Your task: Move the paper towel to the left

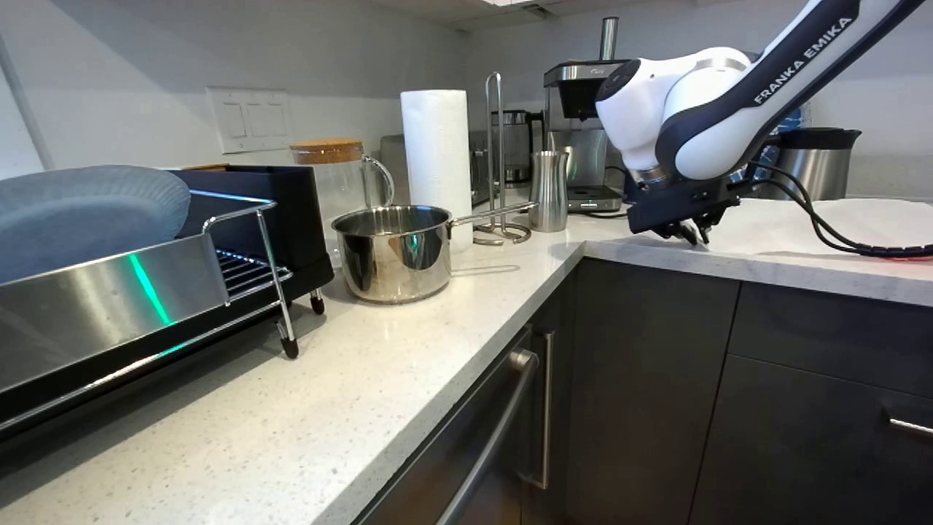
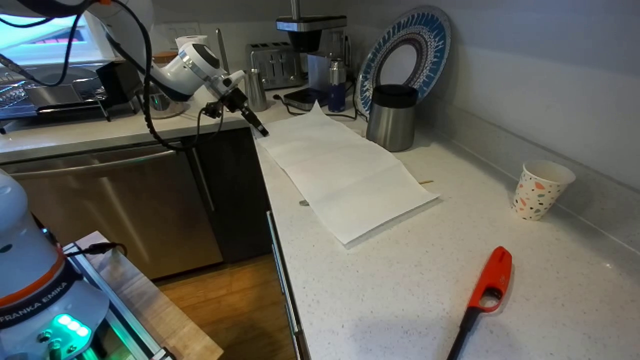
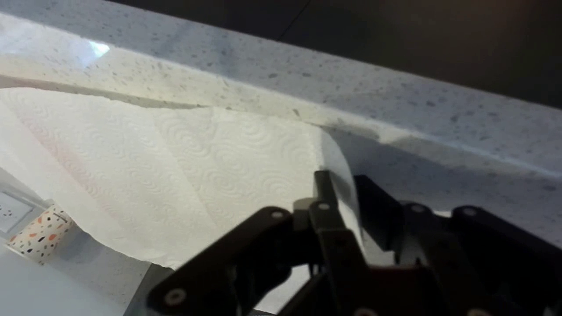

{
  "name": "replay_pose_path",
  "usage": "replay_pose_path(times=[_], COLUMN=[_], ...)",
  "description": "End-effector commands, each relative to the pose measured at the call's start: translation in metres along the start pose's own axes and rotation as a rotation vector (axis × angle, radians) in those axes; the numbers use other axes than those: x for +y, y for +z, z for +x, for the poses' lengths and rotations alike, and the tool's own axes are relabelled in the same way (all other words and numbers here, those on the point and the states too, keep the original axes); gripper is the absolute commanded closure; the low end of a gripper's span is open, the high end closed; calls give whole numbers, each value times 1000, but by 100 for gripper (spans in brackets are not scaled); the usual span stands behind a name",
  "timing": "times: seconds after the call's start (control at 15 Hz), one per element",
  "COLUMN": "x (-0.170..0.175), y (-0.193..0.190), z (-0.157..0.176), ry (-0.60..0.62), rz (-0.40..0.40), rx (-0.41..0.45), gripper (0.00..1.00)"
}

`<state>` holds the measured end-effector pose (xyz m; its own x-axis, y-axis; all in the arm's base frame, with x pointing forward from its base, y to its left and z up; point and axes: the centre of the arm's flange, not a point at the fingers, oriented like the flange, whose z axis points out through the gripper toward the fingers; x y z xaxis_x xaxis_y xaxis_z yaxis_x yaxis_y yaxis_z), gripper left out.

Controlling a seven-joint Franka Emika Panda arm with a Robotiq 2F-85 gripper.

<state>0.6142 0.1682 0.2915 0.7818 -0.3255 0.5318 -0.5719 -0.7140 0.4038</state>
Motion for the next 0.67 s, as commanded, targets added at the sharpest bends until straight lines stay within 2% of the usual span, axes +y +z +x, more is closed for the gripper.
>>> replay_pose_path(times=[0.0, 0.27, 0.6], x=[0, 13, 47], y=[2, -12, -79], z=[1, 22, 70], ry=[-9, 50, 203], rz=[-9, 6, 157], rx=[-11, 44, 145], gripper=[100, 100, 100])
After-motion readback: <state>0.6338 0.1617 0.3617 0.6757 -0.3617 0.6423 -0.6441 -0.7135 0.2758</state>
